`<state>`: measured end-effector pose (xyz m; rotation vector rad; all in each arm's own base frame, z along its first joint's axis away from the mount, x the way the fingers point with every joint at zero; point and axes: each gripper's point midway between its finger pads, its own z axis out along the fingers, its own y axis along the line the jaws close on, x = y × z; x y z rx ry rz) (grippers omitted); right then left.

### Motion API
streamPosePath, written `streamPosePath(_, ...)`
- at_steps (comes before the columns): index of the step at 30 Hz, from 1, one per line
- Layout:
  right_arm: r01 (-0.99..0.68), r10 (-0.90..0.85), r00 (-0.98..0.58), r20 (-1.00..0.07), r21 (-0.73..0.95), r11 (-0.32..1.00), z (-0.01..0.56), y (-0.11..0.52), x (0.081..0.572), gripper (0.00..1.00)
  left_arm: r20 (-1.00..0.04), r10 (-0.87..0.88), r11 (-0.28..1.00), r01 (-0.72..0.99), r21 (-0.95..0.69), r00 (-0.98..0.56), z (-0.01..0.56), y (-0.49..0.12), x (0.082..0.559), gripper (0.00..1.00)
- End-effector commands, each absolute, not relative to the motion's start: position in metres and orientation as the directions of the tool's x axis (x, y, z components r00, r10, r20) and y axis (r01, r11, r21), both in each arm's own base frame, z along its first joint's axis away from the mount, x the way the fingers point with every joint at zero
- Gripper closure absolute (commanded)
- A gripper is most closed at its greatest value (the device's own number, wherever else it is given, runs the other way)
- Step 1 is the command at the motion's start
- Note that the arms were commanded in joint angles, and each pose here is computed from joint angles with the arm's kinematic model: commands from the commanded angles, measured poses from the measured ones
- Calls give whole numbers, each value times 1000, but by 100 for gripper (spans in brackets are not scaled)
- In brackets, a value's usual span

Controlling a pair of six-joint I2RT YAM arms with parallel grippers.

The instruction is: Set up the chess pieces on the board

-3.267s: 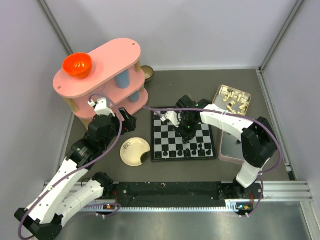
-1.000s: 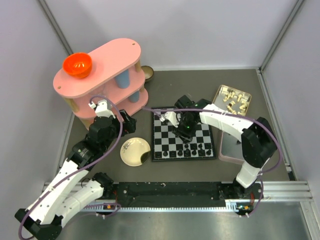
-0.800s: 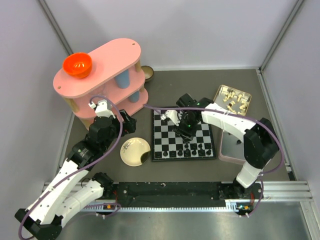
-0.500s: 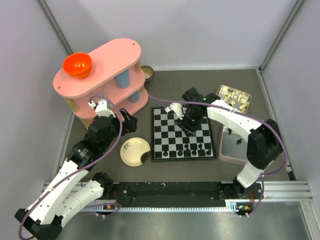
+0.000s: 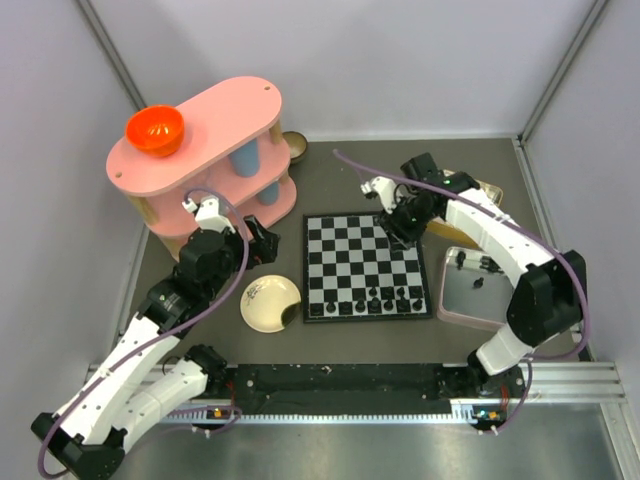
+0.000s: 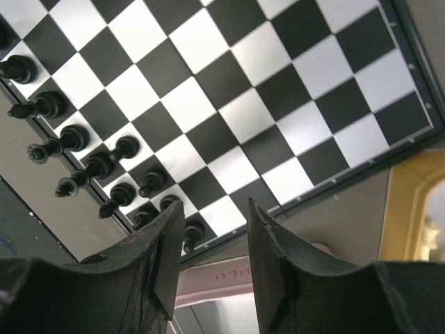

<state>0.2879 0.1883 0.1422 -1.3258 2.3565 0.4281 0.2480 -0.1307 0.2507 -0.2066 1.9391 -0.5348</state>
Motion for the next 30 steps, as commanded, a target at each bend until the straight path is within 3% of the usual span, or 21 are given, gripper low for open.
streamPosePath(1, -819, -649, -476, -594, 31, 573, 189, 170, 309, 59, -840, -399, 867, 147, -476, -369, 274, -136, 253, 1)
streamPosePath(5, -779, -600, -491, -632, 11, 627, 206, 150, 318, 59, -841, -400, 859, 170, -482, -364, 279, -141, 255, 2)
streamPosePath(12, -680, -475, -534, -700, 21, 733, 234, 109, 330, 49, -857, -371, 854, 231, -466, -357, 292, -151, 260, 2)
streamPosePath(15, -622, -415, -546, -728, 19, 783, 247, 88, 335, 40, -874, -343, 863, 253, -438, -345, 302, -153, 263, 2)
streamPosePath(16, -609, -399, -546, -737, 22, 793, 252, 84, 336, 32, -878, -330, 866, 258, -428, -348, 302, -154, 264, 1)
streamPosePath(24, -485, -286, -530, -798, 8, 875, 287, 42, 342, 19, -917, -247, 891, 300, -342, -312, 328, -153, 271, 2)
streamPosePath(25, -456, -266, -528, -807, 5, 890, 293, 34, 343, 15, -921, -240, 893, 302, -334, -307, 330, -153, 271, 2)
streamPosePath(26, -437, -256, -528, -810, 0, 900, 296, 28, 343, 1, -929, -227, 898, 306, -316, -294, 336, -151, 271, 2)
streamPosePath(30, -345, -232, -493, -838, -56, 937, 320, -1, 348, 1, -947, -196, 907, 320, -273, -252, 357, -146, 269, 2)
